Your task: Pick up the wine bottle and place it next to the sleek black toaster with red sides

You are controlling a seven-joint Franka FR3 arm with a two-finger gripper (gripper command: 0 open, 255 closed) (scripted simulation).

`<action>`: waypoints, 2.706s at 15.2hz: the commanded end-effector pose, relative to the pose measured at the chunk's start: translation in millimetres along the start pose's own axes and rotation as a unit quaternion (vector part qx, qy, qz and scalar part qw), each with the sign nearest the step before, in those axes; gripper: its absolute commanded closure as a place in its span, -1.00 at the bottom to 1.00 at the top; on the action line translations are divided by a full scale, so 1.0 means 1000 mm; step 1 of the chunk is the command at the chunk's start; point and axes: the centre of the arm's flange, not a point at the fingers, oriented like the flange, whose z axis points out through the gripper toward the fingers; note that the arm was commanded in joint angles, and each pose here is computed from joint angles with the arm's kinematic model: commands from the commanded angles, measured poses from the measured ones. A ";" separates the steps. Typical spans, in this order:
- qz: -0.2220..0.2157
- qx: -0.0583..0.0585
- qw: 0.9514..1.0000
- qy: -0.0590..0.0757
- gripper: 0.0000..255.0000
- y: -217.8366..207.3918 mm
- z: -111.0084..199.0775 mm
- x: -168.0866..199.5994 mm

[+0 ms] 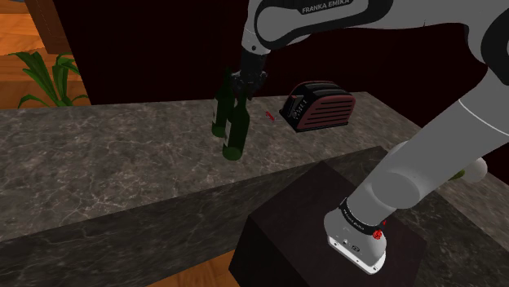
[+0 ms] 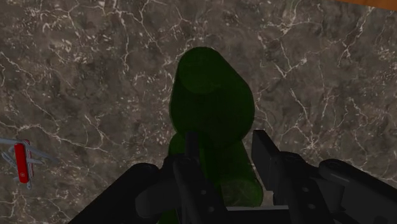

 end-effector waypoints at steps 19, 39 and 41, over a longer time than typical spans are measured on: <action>0.000 0.000 1.000 0.000 1.00 0.000 -0.074 0.003; 0.000 0.000 1.000 0.000 1.00 0.000 -0.179 0.008; 0.000 0.000 1.000 0.000 1.00 0.000 -0.190 0.009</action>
